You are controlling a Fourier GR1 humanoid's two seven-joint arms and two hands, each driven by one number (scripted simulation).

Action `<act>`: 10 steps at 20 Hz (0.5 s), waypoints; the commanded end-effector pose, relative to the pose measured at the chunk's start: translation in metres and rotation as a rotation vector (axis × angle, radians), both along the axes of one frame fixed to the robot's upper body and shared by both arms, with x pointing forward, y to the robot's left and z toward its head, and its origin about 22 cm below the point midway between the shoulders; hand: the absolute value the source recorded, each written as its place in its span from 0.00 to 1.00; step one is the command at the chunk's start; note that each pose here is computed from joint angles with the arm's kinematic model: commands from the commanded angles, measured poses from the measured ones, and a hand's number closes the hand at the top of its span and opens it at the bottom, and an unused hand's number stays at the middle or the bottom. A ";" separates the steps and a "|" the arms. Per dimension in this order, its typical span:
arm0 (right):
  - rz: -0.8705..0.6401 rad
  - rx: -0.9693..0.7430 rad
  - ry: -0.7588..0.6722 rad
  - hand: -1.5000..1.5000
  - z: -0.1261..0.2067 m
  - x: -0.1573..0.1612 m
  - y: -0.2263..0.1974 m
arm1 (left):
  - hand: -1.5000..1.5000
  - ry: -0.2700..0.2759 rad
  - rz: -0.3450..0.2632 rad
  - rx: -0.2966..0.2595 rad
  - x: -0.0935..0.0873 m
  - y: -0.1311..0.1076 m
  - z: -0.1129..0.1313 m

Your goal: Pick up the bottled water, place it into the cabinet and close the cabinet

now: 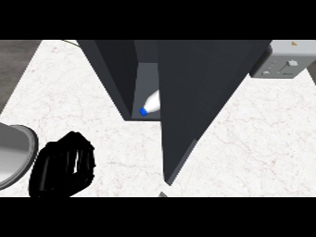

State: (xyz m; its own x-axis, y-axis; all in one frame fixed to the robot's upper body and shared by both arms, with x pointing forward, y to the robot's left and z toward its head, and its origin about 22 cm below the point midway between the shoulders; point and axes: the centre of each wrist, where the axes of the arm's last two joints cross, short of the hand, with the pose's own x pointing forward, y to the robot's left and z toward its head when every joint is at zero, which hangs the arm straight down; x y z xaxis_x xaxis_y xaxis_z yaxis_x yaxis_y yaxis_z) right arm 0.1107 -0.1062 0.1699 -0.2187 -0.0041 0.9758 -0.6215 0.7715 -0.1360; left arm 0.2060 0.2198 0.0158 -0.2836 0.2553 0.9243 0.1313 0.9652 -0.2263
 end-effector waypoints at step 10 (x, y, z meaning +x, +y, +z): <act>0.011 -0.040 -0.185 1.00 0.008 0.024 0.071 | 1.00 -0.002 0.023 -0.024 -0.035 0.046 0.005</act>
State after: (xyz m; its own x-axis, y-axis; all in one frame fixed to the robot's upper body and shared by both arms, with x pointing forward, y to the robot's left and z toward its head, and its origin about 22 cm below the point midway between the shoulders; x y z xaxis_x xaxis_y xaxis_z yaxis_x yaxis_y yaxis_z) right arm 0.1153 -0.0926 0.1786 -0.3520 0.0856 0.9321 -0.5908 0.7520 -0.2922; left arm 0.1795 0.2614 0.0180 -0.2979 0.2562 0.9196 0.1068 0.9662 -0.2346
